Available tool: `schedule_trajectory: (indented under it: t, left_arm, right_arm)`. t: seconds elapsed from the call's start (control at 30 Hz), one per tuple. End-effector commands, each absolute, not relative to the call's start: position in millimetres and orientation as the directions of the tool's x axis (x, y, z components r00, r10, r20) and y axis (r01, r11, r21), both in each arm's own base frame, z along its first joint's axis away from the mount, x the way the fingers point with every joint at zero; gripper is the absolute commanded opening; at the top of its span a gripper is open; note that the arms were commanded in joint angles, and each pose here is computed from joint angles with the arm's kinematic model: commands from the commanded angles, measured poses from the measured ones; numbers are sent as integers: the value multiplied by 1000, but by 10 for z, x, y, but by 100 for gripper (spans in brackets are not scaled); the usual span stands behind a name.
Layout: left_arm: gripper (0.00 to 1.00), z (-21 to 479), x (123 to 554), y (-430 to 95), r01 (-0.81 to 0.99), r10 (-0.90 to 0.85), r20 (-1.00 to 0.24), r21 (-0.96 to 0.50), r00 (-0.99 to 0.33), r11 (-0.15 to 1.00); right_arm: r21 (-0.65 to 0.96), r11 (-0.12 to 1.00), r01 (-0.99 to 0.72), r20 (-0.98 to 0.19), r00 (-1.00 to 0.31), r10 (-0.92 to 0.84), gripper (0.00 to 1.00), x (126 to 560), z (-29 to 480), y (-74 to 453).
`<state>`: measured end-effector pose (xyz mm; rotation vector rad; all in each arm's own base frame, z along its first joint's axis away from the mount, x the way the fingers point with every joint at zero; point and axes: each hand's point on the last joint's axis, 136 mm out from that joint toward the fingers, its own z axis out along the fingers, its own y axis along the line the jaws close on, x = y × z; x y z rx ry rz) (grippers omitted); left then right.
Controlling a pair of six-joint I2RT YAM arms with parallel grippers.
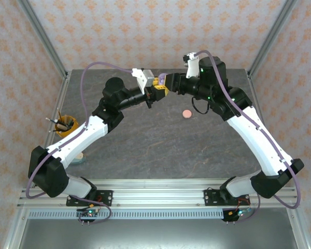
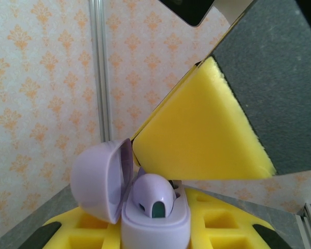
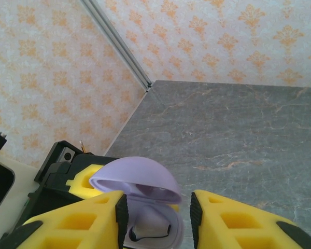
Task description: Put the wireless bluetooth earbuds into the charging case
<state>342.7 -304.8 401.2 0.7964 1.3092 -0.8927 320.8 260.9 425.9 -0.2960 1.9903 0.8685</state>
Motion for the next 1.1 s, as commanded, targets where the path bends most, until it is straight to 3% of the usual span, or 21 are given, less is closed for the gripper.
schedule_trajectory:
  t: [0.0,0.3,0.4,0.73,0.93,1.07]
  left_arm:
    - [0,4131,3349,-3094,904,-141,-986,18,86,427]
    - [0,4041,3354,-3088,900,-130,-989,12,76,435]
    - [0,4008,3359,-3091,900,-126,-989,10,72,436]
    - [0,3817,3382,-3151,911,-92,-995,-18,22,412]
    - [0,3704,3407,-3185,914,-85,-996,-48,-15,403]
    - [0,3627,3481,-3179,900,-75,-997,-62,-33,430]
  right_arm:
    - [509,697,-505,-803,-569,174,42,3190,4365,2669]
    - [587,680,-439,-788,-502,356,58,3195,4756,2294]
    - [591,703,-394,-783,-491,383,59,3226,4804,2137]
    - [498,833,-241,-676,-710,199,56,3701,4184,2284]
    - [474,850,-231,-588,-801,110,49,3928,3727,2508]
    - [490,832,-262,-548,-835,59,43,3818,3611,2634]
